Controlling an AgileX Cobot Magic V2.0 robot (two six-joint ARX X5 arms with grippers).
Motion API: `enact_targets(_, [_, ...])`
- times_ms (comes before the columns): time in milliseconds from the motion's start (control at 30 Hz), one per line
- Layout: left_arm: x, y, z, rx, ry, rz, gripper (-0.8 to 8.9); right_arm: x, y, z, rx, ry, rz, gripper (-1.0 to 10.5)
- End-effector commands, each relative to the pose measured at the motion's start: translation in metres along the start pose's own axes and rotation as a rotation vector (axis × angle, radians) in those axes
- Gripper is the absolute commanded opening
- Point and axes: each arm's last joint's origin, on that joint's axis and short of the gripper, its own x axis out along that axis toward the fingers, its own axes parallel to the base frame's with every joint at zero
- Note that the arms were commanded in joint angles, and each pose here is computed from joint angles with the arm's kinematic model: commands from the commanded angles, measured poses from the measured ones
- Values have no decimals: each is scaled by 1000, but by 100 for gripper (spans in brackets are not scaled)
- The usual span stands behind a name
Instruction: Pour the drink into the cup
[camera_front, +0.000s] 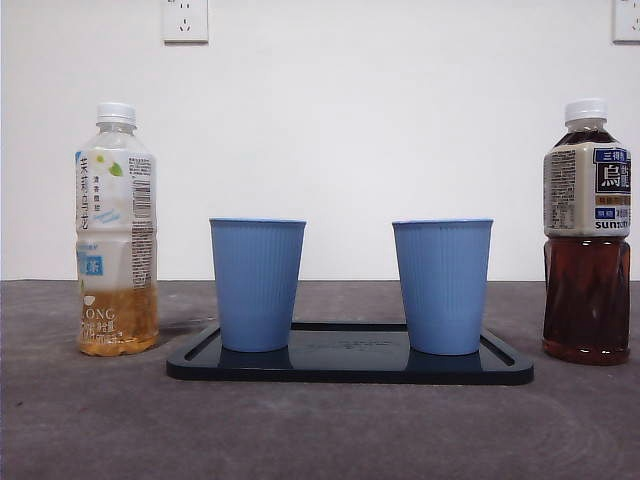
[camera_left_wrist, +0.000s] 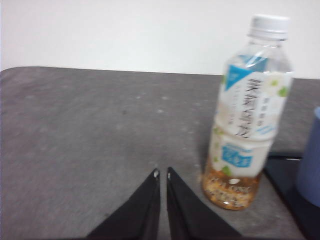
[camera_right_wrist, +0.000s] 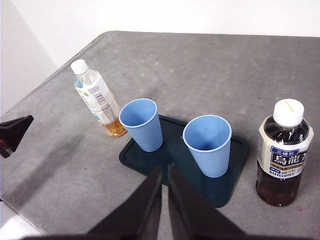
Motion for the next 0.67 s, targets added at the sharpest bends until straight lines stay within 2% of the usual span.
enact_targets(33, [1, 1, -7, -55, -11, 21, 20, -2, 2, 3, -14, -17, 10, 19])
enact_targets(233, [1, 2, -11, -6, 31, 33, 20, -2, 2, 3, -14, -17, 10, 19])
enact_targets(333, [1, 2, -17, 7, 89, 36, 20, -2, 2, 3, -14, -17, 10, 19])
enact_targets(667, [1, 2, -17, 7, 88, 36, 20, -2, 2, 3, -14, -17, 10, 19])
